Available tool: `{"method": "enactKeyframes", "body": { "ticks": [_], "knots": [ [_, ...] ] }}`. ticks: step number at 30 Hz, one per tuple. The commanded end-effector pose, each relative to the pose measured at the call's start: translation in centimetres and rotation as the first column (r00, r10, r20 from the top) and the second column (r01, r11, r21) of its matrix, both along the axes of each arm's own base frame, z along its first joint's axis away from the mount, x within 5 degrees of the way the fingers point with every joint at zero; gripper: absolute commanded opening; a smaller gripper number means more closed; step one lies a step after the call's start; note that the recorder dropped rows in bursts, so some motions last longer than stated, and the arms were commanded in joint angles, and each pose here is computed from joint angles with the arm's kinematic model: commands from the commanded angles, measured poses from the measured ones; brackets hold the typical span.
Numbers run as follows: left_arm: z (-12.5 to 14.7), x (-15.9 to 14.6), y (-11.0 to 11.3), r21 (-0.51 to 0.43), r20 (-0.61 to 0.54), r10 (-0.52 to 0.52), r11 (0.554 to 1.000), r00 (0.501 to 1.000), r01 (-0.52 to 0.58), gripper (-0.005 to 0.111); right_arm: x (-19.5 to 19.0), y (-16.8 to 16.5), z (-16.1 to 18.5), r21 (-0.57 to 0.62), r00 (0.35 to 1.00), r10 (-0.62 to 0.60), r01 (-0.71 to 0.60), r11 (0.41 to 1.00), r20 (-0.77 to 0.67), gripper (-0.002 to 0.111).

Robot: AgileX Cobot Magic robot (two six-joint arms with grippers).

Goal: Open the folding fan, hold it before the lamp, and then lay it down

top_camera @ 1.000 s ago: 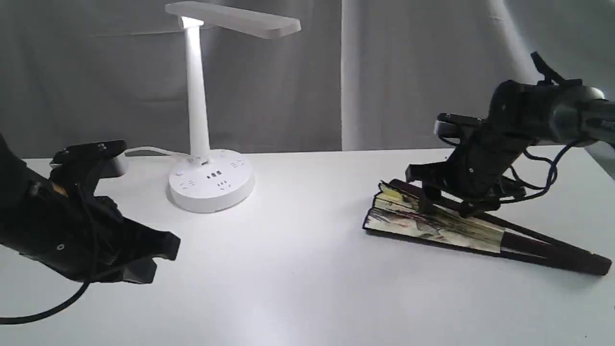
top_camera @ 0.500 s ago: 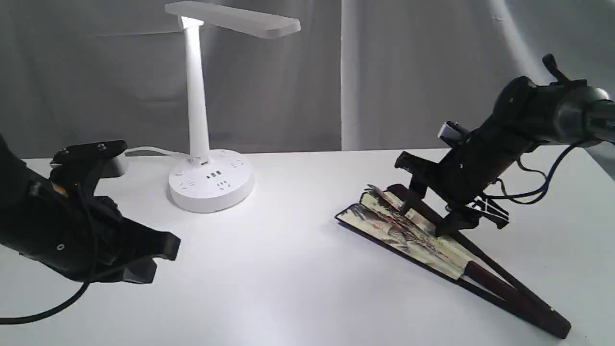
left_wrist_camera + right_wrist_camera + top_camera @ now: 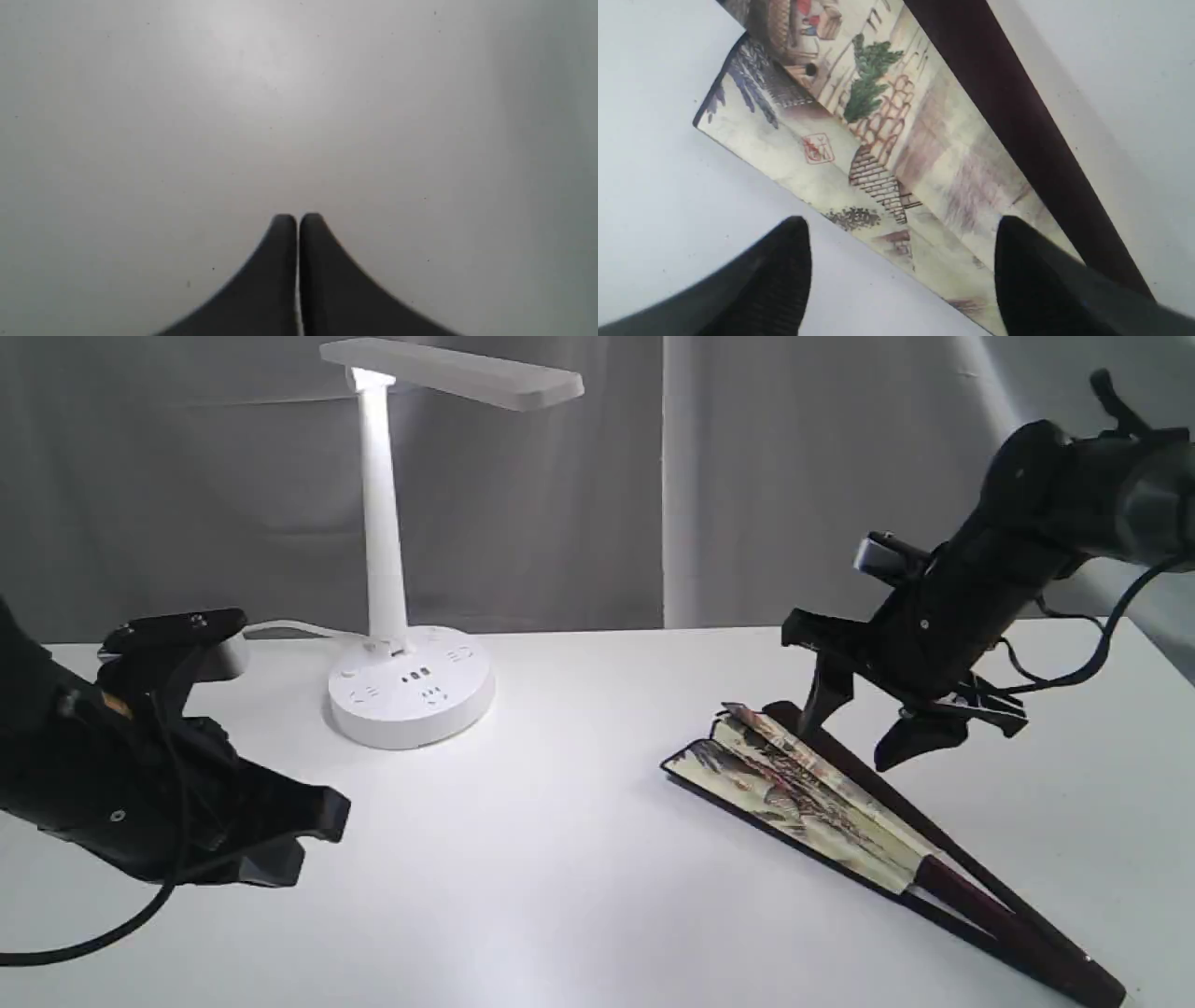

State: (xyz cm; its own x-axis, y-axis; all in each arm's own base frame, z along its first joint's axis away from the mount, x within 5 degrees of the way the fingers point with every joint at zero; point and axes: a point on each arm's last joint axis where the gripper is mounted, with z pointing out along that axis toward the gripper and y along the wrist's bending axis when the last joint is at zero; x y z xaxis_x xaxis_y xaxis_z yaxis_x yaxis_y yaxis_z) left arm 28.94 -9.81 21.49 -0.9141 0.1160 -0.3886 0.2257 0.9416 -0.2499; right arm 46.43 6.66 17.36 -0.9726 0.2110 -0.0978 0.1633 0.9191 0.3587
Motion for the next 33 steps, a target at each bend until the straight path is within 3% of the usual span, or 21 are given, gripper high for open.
{"method": "enactKeyframes", "body": {
  "ticks": [1, 9, 18, 25, 29, 33],
  "knots": [
    [0.1, 0.0, -0.2, -0.001, 0.003, -0.013, 1.0, 1.0, 0.013, 0.001, -0.4, 0.1, 0.9, 0.003, 0.999, 0.039, -0.039, 0.999, 0.004, 0.058],
    [0.0, -0.2, -0.3, -0.015, -0.015, -0.003, 1.0, 1.0, 0.003, 0.001, -0.8, 0.2, 2.9, 0.013, 0.994, 0.097, -0.098, 0.995, 0.051, 0.058],
    [0.0, -0.2, -0.4, -0.027, -0.027, 0.001, 1.0, 1.0, -0.002, 0.001, -1.1, -1.5, 3.2, -0.076, 0.993, 0.111, -0.108, 0.991, 0.034, 0.058],
    [0.0, -0.3, -0.4, -0.03, -0.03, 0.002, 1.0, 1.0, -0.003, 0.001, -1.0, -5.0, 3.0, 0.037, 0.998, 0.057, -0.057, 0.998, 0.012, 0.058],
    [0.1, -0.2, -0.5, -0.051, -0.034, 0.015, 0.999, 0.999, -0.017, 0.001, -0.6, -5.2, 1.8, 0.166, 0.988, 0.146, -0.153, 0.974, 0.05, 0.058],
    [0.1, -0.2, -0.5, -0.051, -0.029, 0.018, 0.999, 0.999, -0.019, 0.001, -0.2, -5.1, 0.1, 0.174, 0.981, 0.185, -0.192, 0.966, 0.06, 0.058]
  ]
}}
